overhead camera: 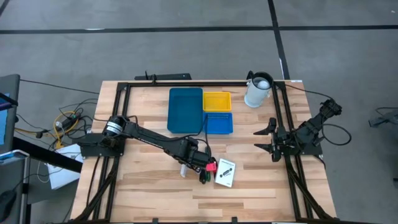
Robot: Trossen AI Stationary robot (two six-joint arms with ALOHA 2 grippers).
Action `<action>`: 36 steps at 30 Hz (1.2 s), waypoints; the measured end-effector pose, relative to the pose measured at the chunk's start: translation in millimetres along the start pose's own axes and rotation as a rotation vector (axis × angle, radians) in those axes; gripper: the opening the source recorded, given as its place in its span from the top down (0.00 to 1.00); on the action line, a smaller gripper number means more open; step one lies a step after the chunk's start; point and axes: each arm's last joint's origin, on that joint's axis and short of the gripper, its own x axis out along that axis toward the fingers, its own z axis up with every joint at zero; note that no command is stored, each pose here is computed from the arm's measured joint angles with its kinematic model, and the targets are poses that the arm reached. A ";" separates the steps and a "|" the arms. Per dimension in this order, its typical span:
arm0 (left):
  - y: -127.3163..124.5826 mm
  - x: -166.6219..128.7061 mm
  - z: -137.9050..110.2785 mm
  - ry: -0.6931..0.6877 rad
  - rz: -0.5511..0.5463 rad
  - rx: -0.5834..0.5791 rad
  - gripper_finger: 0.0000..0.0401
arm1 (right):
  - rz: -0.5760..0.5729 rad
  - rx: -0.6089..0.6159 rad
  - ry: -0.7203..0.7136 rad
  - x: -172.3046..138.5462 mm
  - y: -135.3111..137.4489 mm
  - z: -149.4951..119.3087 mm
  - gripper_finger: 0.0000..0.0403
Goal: Pick and place items into bin
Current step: Put the left card reader box into the yellow bin
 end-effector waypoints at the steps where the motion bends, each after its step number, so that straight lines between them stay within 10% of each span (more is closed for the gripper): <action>1: 0.0 0.0 0.0 0.000 0.000 0.000 0.57 | 0.000 0.000 0.000 0.0 0.0 0.0 0.42; 19: 3.6 0.7 4.4 0.014 0.021 -0.036 0.84 | 0.000 0.000 0.000 0.0 0.0 0.0 0.42; 36: 7.9 2.1 17.0 0.104 0.002 -0.091 0.87 | 0.000 0.000 0.000 0.0 0.0 0.0 0.42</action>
